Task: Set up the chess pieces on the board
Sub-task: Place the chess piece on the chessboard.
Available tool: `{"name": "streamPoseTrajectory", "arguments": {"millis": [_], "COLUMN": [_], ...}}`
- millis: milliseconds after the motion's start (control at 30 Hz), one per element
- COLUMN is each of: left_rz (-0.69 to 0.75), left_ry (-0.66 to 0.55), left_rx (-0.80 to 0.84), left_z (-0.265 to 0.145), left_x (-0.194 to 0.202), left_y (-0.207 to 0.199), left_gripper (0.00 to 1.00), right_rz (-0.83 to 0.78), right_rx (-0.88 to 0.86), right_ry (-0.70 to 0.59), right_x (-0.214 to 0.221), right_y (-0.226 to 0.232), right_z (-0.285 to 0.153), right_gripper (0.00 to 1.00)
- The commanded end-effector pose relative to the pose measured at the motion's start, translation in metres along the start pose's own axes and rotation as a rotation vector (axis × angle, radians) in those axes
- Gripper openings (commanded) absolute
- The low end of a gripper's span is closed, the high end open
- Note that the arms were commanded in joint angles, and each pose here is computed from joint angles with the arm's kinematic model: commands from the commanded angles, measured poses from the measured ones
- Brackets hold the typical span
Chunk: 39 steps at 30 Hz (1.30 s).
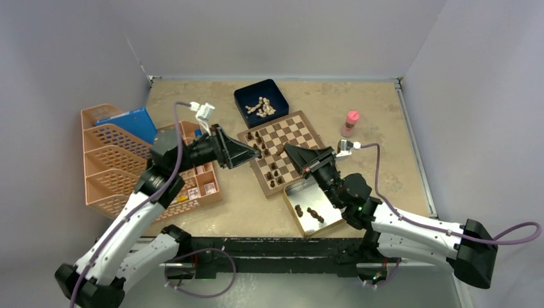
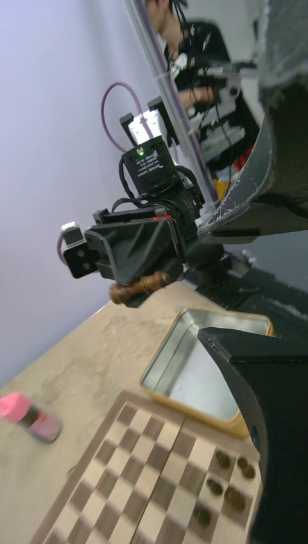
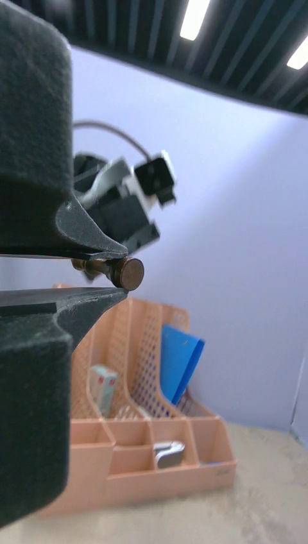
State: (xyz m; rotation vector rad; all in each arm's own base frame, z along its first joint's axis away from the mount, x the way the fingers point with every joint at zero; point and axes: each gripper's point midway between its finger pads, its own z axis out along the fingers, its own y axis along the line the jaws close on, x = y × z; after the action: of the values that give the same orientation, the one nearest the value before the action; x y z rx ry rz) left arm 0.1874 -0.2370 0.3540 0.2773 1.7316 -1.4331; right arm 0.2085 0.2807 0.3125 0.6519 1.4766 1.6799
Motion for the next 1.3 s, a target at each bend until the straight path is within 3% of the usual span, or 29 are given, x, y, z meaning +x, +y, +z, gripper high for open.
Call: {"name": "streamPoseTrajectory", "arguments": {"millis": [0, 433, 733, 967, 1167, 1267], "left_rz": [-0.148, -0.214, -0.256, -0.263, -0.225, -0.196], "left_ry": [0.112, 0.111, 0.142, 0.142, 0.115, 0.107], "left_rx": [0.147, 0.229, 0.173, 0.154, 0.127, 0.109], "left_z": [0.018, 0.042, 0.068, 0.074, 0.073, 0.073], "left_x": [0.01, 0.001, 0.004, 0.007, 0.003, 0.0], "left_y": [-0.012, -0.013, 0.005, 0.012, 0.014, 0.015], "left_gripper": [0.5, 0.53, 0.5, 0.37, 0.33, 0.23], "right_rz": [0.186, 0.197, 0.219, 0.202, 0.177, 0.171], "right_rx": [-0.113, -0.142, -0.154, -0.138, -0.132, -0.136], "right_ry": [-0.163, -0.217, -0.204, -0.202, -0.173, -0.155], "right_x": [-0.031, -0.034, -0.029, -0.027, -0.019, -0.015], "right_y": [0.031, 0.04, 0.036, 0.027, 0.021, 0.018], "right_z": [0.005, 0.024, 0.029, 0.028, 0.031, 0.032], "right_gripper": [0.07, 0.08, 0.08, 0.08, 0.08, 0.08]}}
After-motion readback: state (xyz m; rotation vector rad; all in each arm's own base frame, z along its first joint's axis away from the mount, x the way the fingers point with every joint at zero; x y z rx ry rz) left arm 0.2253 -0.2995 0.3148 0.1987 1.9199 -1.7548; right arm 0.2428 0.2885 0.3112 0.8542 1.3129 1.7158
